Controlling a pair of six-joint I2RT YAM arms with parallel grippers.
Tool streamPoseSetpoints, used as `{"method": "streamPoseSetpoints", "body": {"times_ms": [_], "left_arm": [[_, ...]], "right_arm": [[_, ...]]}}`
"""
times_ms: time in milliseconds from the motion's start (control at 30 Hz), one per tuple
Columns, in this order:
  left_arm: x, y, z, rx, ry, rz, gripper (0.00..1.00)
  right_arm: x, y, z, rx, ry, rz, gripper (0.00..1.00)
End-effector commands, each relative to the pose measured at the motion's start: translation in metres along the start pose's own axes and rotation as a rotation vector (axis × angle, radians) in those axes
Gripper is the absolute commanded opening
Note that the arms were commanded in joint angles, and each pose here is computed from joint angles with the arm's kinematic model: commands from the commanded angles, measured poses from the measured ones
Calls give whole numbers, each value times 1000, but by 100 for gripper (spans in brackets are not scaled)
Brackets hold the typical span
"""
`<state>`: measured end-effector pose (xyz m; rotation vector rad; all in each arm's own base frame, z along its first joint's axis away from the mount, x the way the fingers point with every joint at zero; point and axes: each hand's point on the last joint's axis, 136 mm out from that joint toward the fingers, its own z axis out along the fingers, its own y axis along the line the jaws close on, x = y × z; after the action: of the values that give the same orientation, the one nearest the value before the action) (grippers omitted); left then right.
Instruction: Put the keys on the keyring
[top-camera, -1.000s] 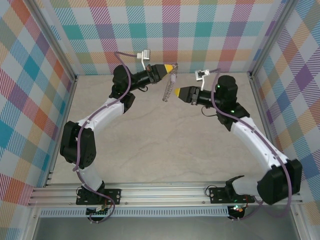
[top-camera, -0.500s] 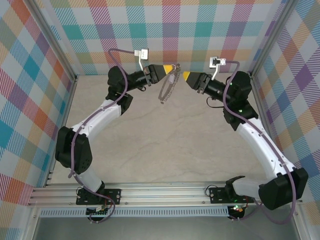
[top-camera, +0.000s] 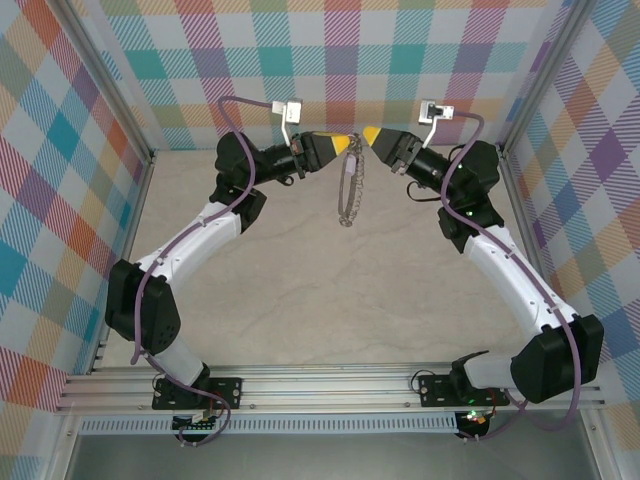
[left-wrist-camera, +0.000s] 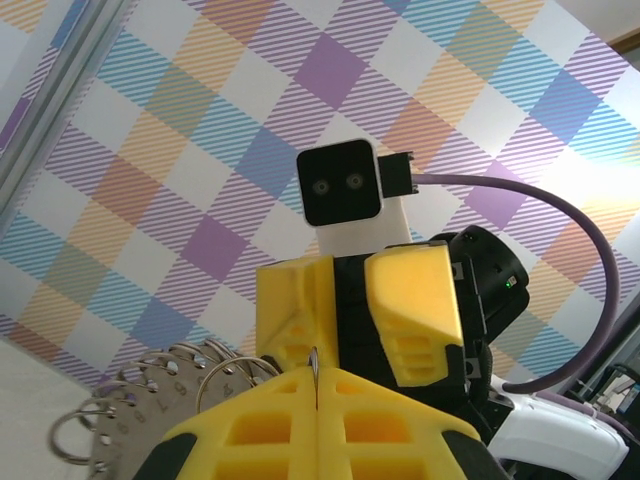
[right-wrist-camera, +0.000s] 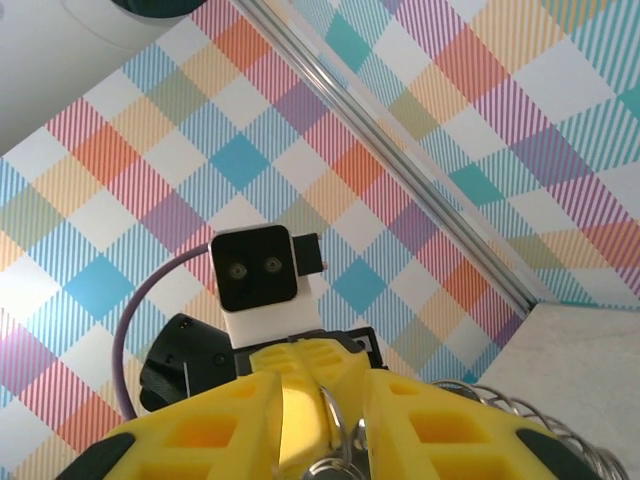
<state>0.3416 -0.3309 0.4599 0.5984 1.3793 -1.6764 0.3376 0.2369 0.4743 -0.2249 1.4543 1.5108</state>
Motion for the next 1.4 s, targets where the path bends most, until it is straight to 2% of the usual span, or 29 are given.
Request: {"method": "streamPoseSetpoints", "body": {"times_ms": [0, 133, 300, 767, 1367], "left_arm": [[-12, -16, 3, 25, -31, 56, 0], [-13, -10, 4, 17, -45, 35, 0], [-15, -10, 5, 28, -53, 23, 0], [-16, -12, 5, 31, -58, 21, 0], [-17, -16, 4, 38, -61, 31, 0]], "right_arm": [[-8, 22, -5, -60, -27, -35, 29], [-7, 19, -3, -62, -14, -26, 30], [-4, 14, 2, -65, -1, -13, 35], [11, 12, 16, -81, 50, 7, 33], [17, 0, 9, -24, 41, 11, 30]]}}
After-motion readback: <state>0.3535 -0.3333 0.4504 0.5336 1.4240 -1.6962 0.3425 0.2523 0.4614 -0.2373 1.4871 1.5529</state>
